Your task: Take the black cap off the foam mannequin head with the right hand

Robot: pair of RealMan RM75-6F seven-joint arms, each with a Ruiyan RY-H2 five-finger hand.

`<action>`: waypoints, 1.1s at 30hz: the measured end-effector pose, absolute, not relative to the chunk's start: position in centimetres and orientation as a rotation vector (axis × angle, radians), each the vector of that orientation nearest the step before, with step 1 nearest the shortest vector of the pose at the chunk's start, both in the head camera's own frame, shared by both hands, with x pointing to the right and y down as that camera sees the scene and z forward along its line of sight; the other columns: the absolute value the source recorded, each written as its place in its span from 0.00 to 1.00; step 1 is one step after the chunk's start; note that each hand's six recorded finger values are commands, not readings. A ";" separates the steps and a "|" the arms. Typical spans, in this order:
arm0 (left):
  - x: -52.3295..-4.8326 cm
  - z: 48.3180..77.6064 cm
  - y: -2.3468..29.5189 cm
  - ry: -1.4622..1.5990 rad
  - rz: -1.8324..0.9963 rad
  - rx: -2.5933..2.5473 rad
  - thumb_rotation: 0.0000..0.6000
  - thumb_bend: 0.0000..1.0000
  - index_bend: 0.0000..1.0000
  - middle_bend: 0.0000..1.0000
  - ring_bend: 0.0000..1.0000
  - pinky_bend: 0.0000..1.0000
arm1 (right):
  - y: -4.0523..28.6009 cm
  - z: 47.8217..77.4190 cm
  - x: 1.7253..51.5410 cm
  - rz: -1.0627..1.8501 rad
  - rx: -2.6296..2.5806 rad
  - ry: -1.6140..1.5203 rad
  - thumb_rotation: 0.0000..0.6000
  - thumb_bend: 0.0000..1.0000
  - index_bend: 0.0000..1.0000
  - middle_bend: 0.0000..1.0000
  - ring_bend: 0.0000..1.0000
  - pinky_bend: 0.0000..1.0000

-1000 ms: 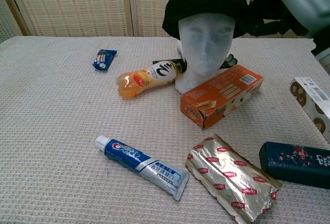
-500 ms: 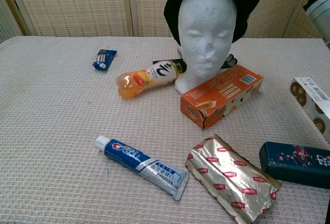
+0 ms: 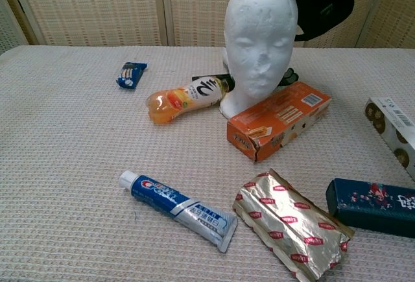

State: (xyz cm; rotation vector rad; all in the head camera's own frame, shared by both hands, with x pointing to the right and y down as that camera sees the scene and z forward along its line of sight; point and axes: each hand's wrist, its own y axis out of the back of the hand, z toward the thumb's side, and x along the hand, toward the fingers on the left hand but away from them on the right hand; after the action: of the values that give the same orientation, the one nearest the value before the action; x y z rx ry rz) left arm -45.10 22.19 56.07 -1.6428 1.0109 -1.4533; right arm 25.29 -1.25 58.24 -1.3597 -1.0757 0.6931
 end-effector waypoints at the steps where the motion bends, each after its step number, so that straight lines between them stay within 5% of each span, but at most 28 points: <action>1: -45.0 56.1 22.2 1.010 -1.452 -1.644 1.00 0.07 0.25 0.20 0.19 0.19 | -1.1 58.0 26.0 0.701 -1.358 -1.060 1.00 1.00 0.83 1.00 1.00 1.00; 21: -43.9 55.7 22.4 0.995 -1.423 -1.661 1.00 0.07 0.25 0.20 0.19 0.19 | 8.5 56.3 36.2 0.892 -1.442 -0.813 1.00 1.00 0.83 1.00 1.00 1.00; 31: -43.6 55.9 22.5 0.982 -1.423 -1.672 1.00 0.07 0.24 0.19 0.19 0.19 | 10.1 60.5 35.5 0.972 -1.524 -0.725 1.00 0.98 0.79 1.00 1.00 1.00; 33: -43.7 55.9 22.5 0.982 -1.433 -1.671 1.00 0.07 0.24 0.19 0.19 0.19 | 10.1 61.7 35.4 0.999 -1.529 -0.707 1.00 0.85 0.72 1.00 1.00 1.00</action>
State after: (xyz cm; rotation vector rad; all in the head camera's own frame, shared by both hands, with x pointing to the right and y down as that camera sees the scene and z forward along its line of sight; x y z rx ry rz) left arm -43.72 22.54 55.93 -1.6711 0.9824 -1.4326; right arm 35.40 10.07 61.72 -1.5287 -0.7067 0.9986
